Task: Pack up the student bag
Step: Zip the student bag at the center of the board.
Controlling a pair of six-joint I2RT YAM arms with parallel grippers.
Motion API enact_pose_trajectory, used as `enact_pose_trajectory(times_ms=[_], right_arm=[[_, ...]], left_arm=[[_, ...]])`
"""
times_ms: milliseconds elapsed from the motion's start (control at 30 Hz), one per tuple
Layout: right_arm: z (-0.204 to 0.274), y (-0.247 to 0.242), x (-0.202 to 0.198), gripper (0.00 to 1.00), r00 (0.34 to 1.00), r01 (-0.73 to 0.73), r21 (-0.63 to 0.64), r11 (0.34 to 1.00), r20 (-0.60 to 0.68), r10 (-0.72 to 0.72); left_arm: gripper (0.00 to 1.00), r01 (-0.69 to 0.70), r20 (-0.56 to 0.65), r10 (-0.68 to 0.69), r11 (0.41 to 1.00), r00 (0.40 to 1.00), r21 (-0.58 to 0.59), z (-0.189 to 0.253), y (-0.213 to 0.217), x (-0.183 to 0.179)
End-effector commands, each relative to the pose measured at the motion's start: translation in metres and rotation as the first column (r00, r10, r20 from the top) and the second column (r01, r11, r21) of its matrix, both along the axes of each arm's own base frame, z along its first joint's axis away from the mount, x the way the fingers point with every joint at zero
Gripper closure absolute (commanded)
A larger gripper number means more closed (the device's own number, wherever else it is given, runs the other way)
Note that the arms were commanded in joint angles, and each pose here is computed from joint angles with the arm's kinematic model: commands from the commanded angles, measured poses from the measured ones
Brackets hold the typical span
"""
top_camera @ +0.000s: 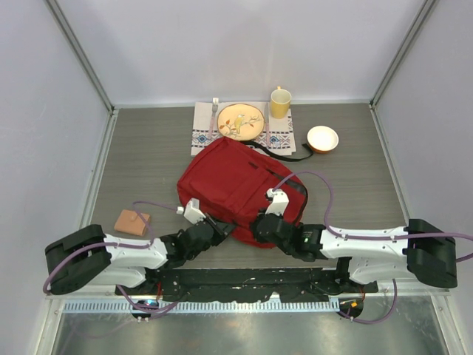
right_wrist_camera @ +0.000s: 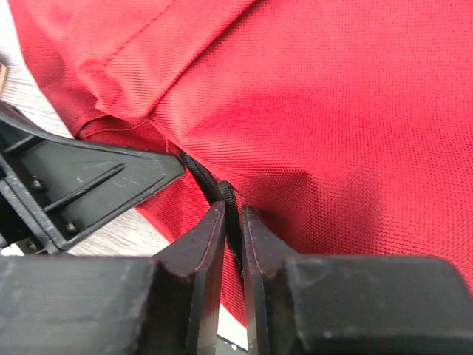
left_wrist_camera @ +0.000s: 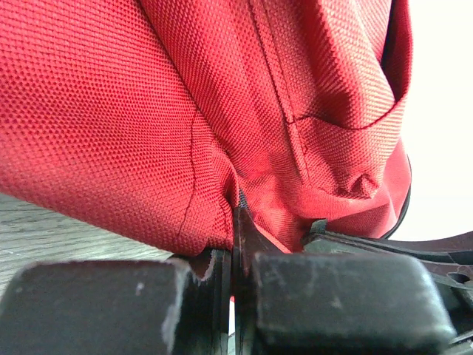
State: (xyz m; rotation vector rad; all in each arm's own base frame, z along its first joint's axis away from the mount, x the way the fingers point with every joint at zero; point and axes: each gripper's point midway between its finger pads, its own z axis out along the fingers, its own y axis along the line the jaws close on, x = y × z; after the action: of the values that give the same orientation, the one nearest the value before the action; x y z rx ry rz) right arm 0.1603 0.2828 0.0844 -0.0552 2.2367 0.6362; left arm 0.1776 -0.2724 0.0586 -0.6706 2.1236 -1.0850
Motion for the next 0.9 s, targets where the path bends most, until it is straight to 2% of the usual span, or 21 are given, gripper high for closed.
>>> enact_pose_trajectory(times_ms=[0,433,533,567,667,867], right_arm=[[0.011,0.003,0.010,0.78,0.998,0.061,0.015,0.998,0.028,-0.061],[0.004,0.004,0.015,0.67,0.997,0.077,-0.038,0.996,0.033,-0.076],[0.000,0.004,0.016,0.78,0.996,0.083,-0.064,0.994,0.031,-0.081],[-0.002,0.004,0.016,0.87,0.996,0.084,-0.079,0.993,0.029,-0.081],[-0.002,0.001,0.017,0.99,0.995,0.092,-0.097,0.991,0.033,-0.089],[0.007,-0.006,0.018,0.99,0.993,0.107,-0.076,0.991,0.052,-0.103]], left_arm=[[1.00,0.023,0.064,-0.016,0.994,0.998,-0.108,0.030,-0.017,0.006],[1.00,0.040,0.061,-0.033,0.992,0.998,-0.117,0.028,-0.021,0.005],[1.00,0.043,0.063,-0.036,0.992,0.997,-0.119,0.028,-0.021,0.004],[1.00,0.043,0.062,-0.036,0.992,0.997,-0.120,0.028,-0.021,0.004],[1.00,0.039,0.060,-0.032,0.992,0.998,-0.121,0.027,-0.019,0.004],[1.00,0.024,0.052,-0.018,0.993,0.998,-0.115,0.022,-0.014,0.003]])
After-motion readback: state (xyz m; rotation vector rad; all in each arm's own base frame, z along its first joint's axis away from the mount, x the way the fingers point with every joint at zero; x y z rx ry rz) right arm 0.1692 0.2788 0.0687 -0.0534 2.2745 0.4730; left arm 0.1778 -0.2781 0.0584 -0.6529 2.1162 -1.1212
